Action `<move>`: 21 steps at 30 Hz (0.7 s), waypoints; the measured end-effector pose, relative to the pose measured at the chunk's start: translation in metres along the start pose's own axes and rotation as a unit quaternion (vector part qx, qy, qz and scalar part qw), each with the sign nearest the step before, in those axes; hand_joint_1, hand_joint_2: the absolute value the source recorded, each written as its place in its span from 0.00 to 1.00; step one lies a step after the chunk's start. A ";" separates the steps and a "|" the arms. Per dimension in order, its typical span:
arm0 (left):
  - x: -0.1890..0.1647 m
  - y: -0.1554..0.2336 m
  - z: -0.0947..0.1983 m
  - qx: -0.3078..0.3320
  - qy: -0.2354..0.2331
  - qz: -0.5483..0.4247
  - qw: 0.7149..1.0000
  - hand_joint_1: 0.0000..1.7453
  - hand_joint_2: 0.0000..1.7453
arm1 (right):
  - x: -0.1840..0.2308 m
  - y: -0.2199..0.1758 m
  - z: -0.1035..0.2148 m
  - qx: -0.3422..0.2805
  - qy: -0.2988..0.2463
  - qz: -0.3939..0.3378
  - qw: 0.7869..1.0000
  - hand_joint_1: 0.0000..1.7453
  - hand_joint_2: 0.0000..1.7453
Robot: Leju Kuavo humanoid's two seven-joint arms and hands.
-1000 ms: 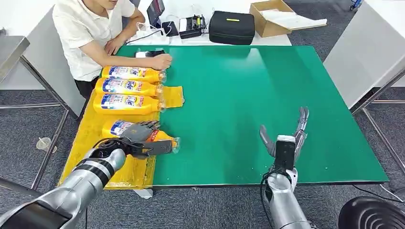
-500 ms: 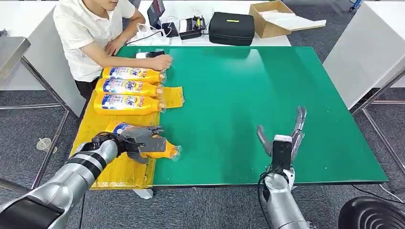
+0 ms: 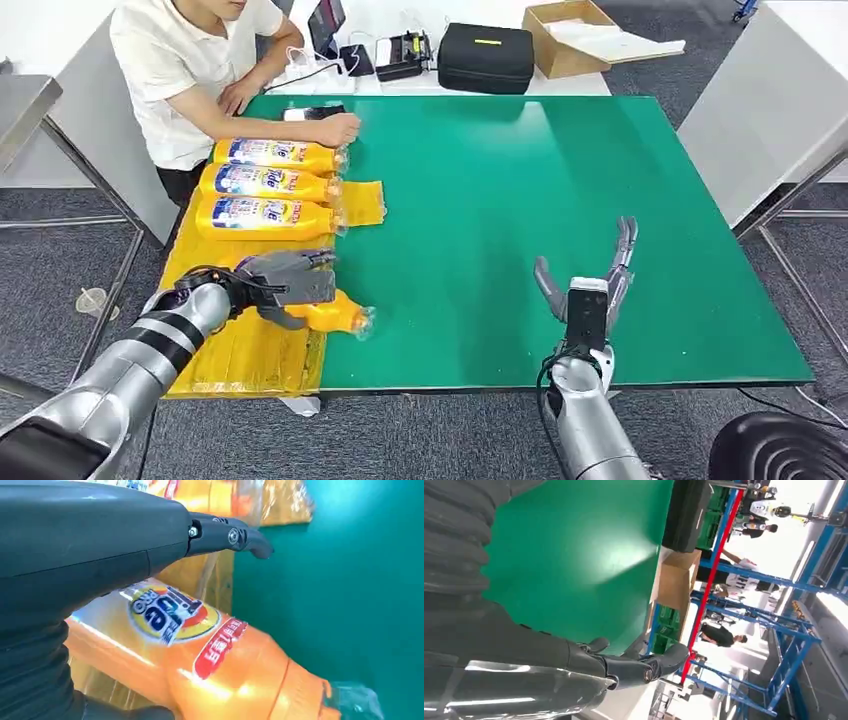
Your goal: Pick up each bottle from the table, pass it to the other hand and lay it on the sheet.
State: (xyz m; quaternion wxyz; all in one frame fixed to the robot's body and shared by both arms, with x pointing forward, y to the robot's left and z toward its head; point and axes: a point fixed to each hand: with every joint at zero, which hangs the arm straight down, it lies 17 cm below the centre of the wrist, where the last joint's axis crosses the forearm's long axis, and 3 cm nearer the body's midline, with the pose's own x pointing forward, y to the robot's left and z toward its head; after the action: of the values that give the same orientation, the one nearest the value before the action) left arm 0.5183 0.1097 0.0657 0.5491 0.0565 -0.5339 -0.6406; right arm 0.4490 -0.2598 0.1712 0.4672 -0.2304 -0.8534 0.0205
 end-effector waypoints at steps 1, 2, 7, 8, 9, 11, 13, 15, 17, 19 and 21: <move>0.001 0.001 0.000 0.002 -0.002 -0.002 1.000 0.00 1.00 | 0.000 0.000 0.000 0.000 0.000 0.000 1.000 0.00 1.00; 0.002 0.002 0.001 0.003 -0.004 -0.004 1.000 0.00 1.00 | 0.000 0.000 0.000 0.001 0.000 0.000 1.000 0.00 1.00; 0.006 0.004 0.002 0.013 -0.012 -0.008 1.000 0.00 1.00 | 0.002 0.002 0.001 0.003 -0.002 0.001 1.000 0.00 1.00; 0.008 0.006 0.002 0.018 -0.016 -0.006 1.000 0.00 1.00 | 0.002 0.002 0.001 0.003 -0.003 0.003 1.000 0.00 1.00; 0.010 0.009 0.003 0.023 -0.019 -0.005 1.000 0.00 1.00 | 0.002 0.003 0.001 0.005 -0.005 0.005 1.000 0.00 1.00; 0.013 0.013 0.005 0.028 -0.025 -0.006 0.999 0.00 1.00 | 0.003 0.004 0.001 0.009 -0.009 0.009 1.000 0.00 1.00; 0.017 0.018 0.008 0.032 -0.033 -0.003 0.999 0.00 1.00 | 0.004 0.005 0.002 0.012 -0.012 0.012 1.000 0.00 1.00; 0.021 0.021 0.012 0.033 -0.041 -0.002 0.999 0.00 1.00 | 0.004 0.006 0.002 0.015 -0.013 0.012 1.000 0.00 1.00; 0.023 0.022 0.017 0.028 -0.049 0.001 0.998 0.00 1.00 | 0.004 0.006 0.003 0.017 -0.014 0.013 1.000 0.00 1.00; 0.024 0.022 0.022 0.024 -0.056 0.006 0.998 0.00 1.00 | 0.004 0.005 0.003 0.018 -0.015 0.014 1.000 0.00 1.00; 0.025 0.024 0.030 0.026 -0.067 0.008 0.997 0.00 1.00 | 0.005 0.004 0.002 0.017 -0.017 0.012 1.000 0.00 1.00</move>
State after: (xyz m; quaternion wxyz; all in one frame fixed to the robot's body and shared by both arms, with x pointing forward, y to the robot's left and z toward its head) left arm 0.5041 0.1129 0.1089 0.5159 0.0236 -0.5863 -0.6242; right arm 0.4469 -0.2534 0.1735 0.4560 -0.2326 -0.8579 0.0448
